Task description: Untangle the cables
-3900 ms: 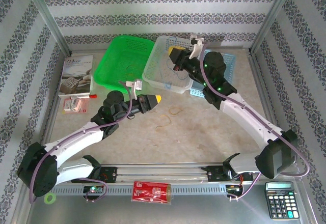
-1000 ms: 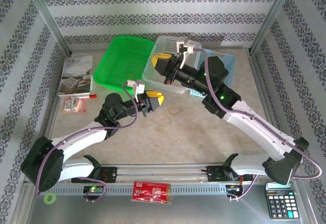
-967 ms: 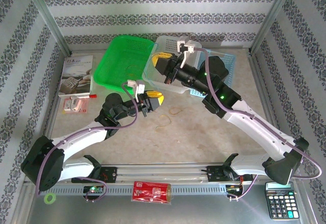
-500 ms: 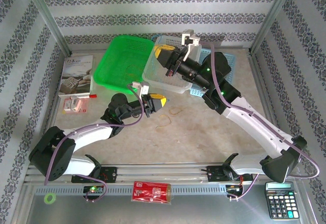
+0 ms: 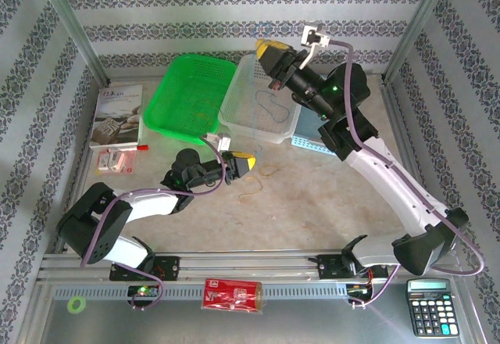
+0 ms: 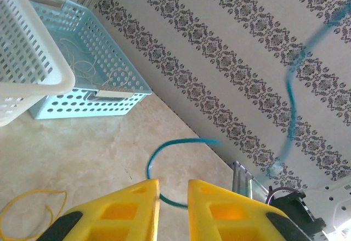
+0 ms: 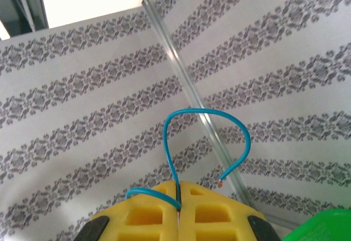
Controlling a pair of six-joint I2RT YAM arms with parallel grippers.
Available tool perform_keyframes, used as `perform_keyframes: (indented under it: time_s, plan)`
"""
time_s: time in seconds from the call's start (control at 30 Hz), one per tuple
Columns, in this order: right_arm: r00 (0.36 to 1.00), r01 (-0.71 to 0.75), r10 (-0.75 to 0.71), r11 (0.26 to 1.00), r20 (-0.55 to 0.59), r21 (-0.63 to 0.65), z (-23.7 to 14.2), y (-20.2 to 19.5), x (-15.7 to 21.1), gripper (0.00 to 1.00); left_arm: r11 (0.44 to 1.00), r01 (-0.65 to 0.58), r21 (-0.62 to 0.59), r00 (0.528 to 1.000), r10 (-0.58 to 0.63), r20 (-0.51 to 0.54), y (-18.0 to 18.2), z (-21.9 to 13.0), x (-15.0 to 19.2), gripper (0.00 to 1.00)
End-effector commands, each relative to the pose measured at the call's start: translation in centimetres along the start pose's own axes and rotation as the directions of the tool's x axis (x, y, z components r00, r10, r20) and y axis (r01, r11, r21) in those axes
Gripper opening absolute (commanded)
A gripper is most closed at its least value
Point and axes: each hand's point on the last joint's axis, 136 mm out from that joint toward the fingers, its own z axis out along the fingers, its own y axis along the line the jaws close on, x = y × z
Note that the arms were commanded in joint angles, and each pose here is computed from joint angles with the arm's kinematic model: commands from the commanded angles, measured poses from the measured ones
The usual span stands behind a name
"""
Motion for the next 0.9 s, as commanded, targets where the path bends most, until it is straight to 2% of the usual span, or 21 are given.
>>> perform_keyframes:
  time_s: [0.0, 0.17, 0.37, 0.47, 0.7, 0.87]
  plan:
    - [0.998, -0.002, 0.003, 1.000, 0.062, -0.009, 0.2, -0.3, -2.3, 0.00, 0.999, -0.017, 0.035, 0.999, 0.015, 0.038, -0.6, -0.4, -0.7, 0.21]
    - [0.998, -0.019, 0.014, 0.997, 0.062, 0.070, 0.7, -4.3, -2.2, 0.00, 1.000, -0.013, 0.012, 0.999, 0.013, 0.045, -0.2, -0.8, -0.4, 0.22]
    - [0.998, -0.036, 0.027, 0.983, 0.050, 0.179, 1.8, -10.5, -1.0, 0.00, 0.998, -0.021, -0.057, 0.996, 0.026, 0.086, 0.3, -2.1, -0.8, 0.48]
    - [0.998, -0.046, 0.036, 0.974, 0.046, 0.224, 2.3, -13.4, -0.6, 0.00, 0.995, -0.033, -0.093, 0.994, 0.043, 0.100, 0.3, -2.9, -1.2, 0.58]
    - [0.998, -0.064, 0.063, 0.950, 0.014, 0.306, 4.0, -20.9, 1.8, 0.00, 0.977, -0.053, -0.206, 0.985, 0.085, 0.152, -0.2, -5.5, -3.0, 0.73]
    - [0.994, -0.075, 0.100, 0.928, -0.049, 0.364, 4.6, -26.2, 5.5, 0.00, 0.954, -0.066, -0.291, 0.968, 0.131, 0.212, -1.0, -8.1, -4.8, 0.82]
